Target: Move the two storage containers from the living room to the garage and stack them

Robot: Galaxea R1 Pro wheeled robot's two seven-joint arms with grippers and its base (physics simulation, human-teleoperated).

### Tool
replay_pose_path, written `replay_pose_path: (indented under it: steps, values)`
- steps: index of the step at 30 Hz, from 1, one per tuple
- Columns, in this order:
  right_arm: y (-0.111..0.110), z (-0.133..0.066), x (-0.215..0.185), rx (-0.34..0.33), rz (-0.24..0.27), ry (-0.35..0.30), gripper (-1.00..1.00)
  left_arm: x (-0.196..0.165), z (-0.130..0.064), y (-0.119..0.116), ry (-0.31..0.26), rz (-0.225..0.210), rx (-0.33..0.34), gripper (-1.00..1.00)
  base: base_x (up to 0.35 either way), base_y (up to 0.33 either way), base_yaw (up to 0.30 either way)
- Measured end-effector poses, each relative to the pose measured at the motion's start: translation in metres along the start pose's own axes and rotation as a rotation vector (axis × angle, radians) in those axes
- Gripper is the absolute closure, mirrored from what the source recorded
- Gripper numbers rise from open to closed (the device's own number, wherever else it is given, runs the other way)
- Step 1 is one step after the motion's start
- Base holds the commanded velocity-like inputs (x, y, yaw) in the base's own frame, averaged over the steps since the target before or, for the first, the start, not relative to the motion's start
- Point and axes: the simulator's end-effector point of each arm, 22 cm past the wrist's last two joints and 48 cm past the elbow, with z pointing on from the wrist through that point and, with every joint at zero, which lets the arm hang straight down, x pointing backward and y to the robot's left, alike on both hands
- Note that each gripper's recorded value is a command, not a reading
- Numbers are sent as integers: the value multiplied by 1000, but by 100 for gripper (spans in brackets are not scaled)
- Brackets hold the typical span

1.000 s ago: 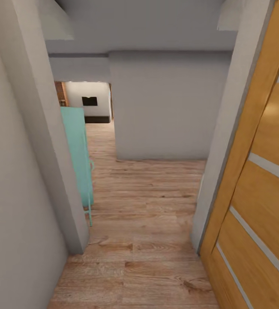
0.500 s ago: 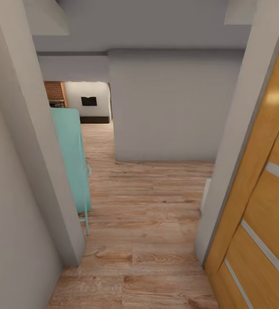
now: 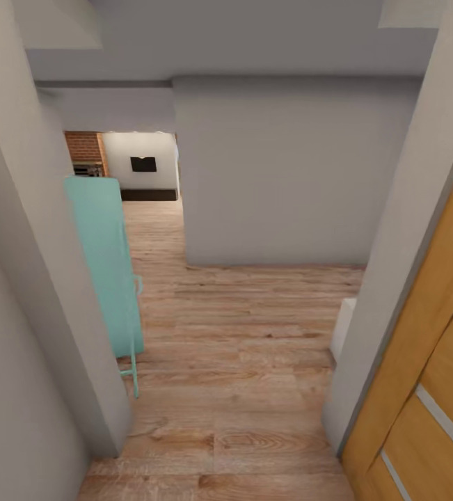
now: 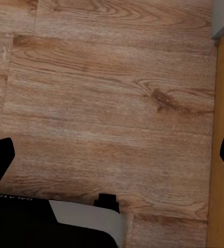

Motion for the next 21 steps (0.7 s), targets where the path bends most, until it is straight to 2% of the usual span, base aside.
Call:
replay_pose_path:
  steps: [8, 21]
  values:
    - [-1, 0, 0, 3, -31, 2, -100, 0, 0, 0, -2, 2, 0, -100, 324, 0, 0]
    - [-1, 0, 0, 0, -37, 1, -100, 1, 0, -4, -1, 0, 6, -100, 324, 0, 0]
